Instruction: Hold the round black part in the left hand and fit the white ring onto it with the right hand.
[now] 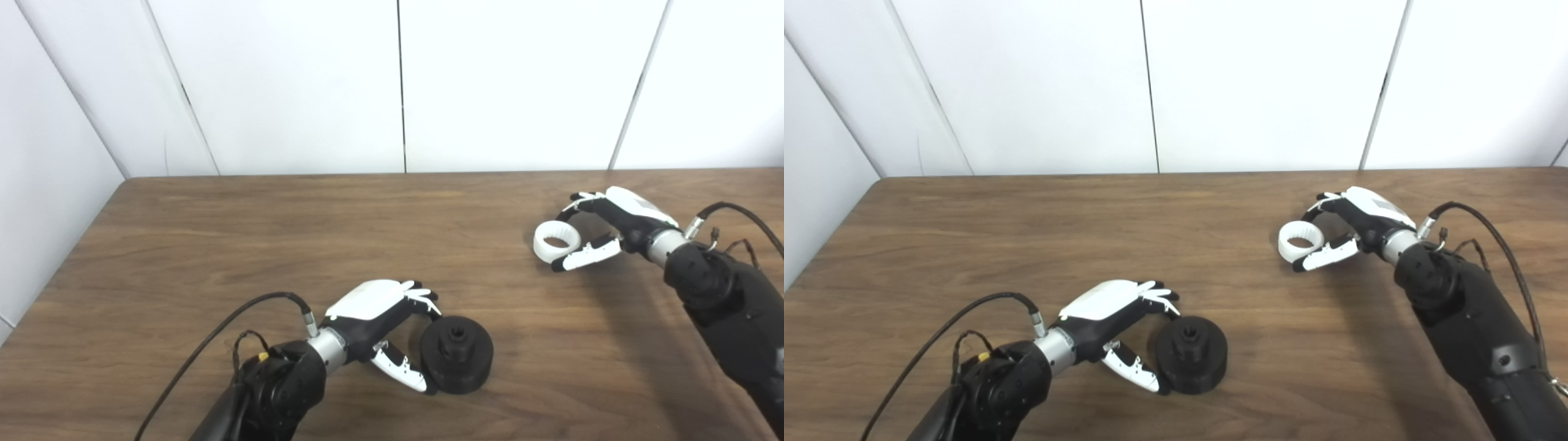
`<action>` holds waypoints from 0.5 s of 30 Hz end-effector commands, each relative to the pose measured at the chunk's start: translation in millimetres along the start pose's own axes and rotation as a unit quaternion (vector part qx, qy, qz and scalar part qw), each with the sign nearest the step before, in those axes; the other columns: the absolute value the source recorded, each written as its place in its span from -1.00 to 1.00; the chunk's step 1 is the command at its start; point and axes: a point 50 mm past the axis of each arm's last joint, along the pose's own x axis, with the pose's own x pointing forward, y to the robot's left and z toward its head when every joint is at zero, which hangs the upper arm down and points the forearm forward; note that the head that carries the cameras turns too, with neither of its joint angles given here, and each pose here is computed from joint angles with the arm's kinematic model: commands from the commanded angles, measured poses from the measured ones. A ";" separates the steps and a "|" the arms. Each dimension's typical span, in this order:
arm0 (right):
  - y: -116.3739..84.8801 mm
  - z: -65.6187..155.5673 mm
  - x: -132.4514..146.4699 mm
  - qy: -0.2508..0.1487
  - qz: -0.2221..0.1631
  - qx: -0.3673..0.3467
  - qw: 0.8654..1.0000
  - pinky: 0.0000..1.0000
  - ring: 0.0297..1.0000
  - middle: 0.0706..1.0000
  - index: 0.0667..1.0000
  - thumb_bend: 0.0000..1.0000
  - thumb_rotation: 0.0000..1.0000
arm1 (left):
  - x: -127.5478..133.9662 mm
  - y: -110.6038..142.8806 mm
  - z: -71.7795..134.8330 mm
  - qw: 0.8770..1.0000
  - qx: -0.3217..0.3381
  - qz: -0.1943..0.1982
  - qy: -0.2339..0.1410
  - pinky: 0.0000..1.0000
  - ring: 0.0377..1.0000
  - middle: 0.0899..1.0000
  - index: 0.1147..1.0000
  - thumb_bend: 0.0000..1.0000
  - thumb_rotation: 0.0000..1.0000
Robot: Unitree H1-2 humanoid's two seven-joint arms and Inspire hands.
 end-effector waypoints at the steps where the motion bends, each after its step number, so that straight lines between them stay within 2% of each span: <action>1: -24.2 14.0 4.6 -0.022 -0.034 -0.008 0.999 1.00 1.00 0.89 0.43 0.86 -0.19 | 0.9 14.2 6.9 1.000 0.012 0.022 -0.014 1.00 1.00 0.87 0.36 0.75 -0.39; 8: -23.3 14.1 6.8 -0.023 -0.040 -0.005 0.999 1.00 1.00 0.88 0.42 0.87 -0.19 | 0.0 14.4 7.7 1.000 0.013 0.022 -0.015 1.00 1.00 0.86 0.35 0.75 -0.41; 15: -23.1 14.8 6.6 -0.022 -0.044 -0.005 0.999 1.00 1.00 0.87 0.38 0.81 -0.25 | -0.1 14.3 7.0 1.000 0.016 0.021 -0.014 1.00 1.00 0.87 0.36 0.75 -0.39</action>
